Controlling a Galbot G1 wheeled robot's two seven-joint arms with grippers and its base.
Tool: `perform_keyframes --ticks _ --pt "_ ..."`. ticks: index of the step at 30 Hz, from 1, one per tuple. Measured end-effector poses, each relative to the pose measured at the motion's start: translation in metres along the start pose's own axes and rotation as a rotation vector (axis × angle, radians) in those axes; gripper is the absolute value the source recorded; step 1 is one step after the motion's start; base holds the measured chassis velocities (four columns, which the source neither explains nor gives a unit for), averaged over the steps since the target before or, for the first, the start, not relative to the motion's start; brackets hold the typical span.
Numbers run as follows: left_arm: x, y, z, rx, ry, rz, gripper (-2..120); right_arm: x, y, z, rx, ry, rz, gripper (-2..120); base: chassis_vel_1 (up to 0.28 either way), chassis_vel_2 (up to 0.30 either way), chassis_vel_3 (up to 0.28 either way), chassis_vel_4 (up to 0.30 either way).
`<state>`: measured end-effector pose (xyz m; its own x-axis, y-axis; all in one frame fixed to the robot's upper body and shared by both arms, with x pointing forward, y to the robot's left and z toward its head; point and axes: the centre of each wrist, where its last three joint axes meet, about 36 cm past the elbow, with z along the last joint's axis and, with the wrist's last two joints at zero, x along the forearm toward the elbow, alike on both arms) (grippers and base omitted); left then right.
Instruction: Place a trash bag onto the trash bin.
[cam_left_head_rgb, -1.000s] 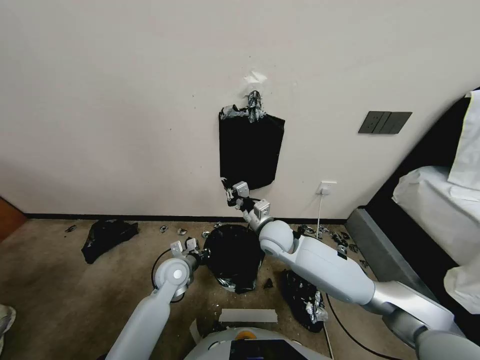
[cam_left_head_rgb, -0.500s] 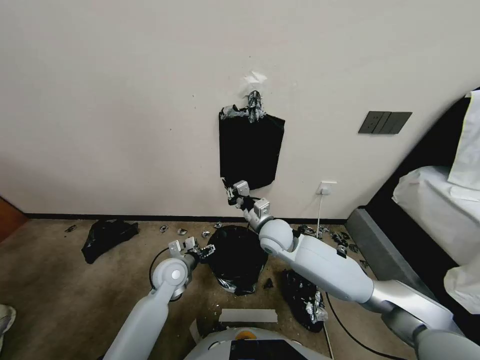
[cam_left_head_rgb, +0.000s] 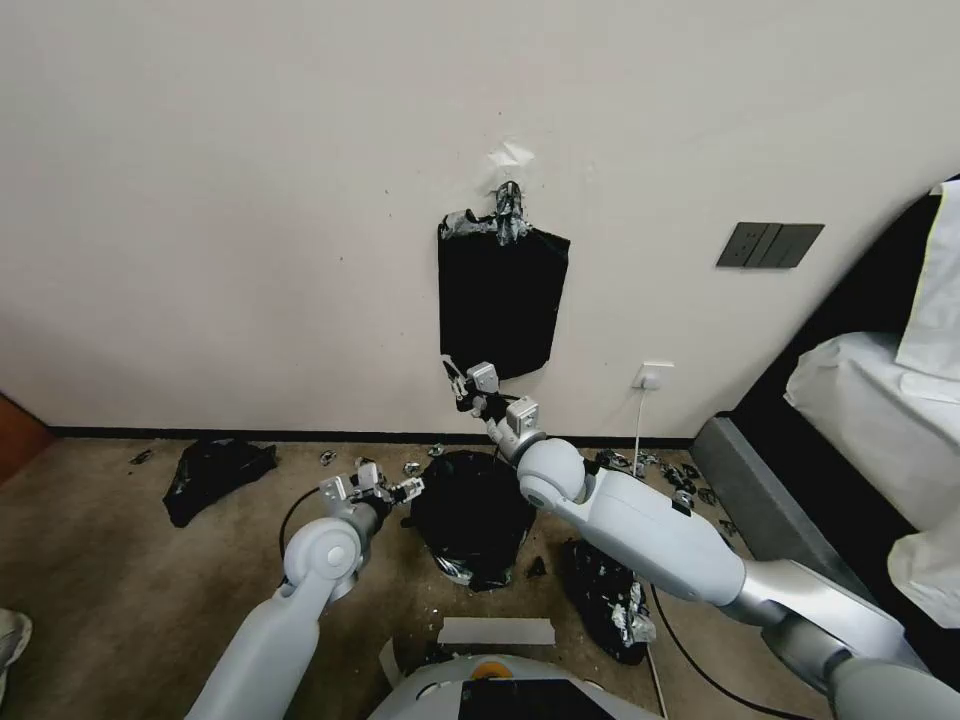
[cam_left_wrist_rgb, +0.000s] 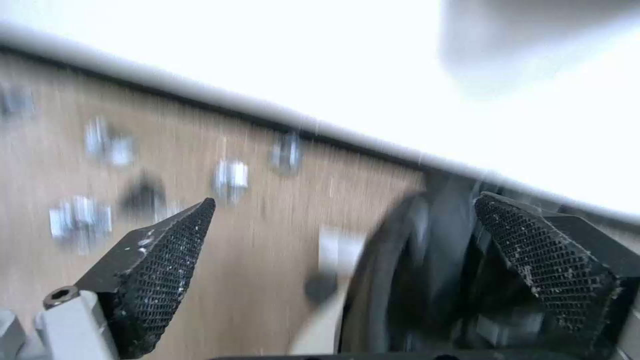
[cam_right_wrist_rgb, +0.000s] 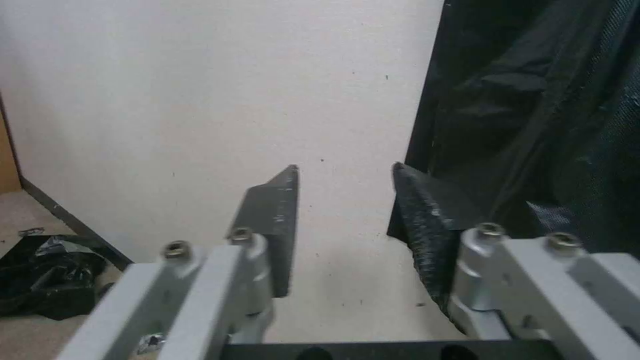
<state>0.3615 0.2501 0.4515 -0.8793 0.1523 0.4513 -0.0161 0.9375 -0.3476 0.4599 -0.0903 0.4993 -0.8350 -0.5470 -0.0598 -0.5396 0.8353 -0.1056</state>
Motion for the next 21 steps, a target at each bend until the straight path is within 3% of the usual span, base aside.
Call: perform_keyframes --ticks 8,11,15,21 --pt "0.006 0.004 0.001 -0.054 -0.143 0.026 100 -0.002 -0.007 0.003 0.013 0.008 0.005 77 0.0 0.0 0.0 0.0" --pt "0.007 0.006 0.002 -0.079 -0.249 0.051 100 -0.005 -0.013 0.002 0.032 -0.003 0.008 92 0.0 0.0 0.0 0.0" --pt "0.007 0.007 0.003 -0.096 -0.341 0.076 100 -0.005 -0.023 0.0 0.057 -0.014 -0.005 99 0.0 0.0 0.0 0.0" --pt "0.005 0.009 0.009 -0.129 -0.406 0.096 100 -0.008 -0.033 0.0 0.094 -0.05 -0.017 100 0.0 0.0 0.0 0.0"
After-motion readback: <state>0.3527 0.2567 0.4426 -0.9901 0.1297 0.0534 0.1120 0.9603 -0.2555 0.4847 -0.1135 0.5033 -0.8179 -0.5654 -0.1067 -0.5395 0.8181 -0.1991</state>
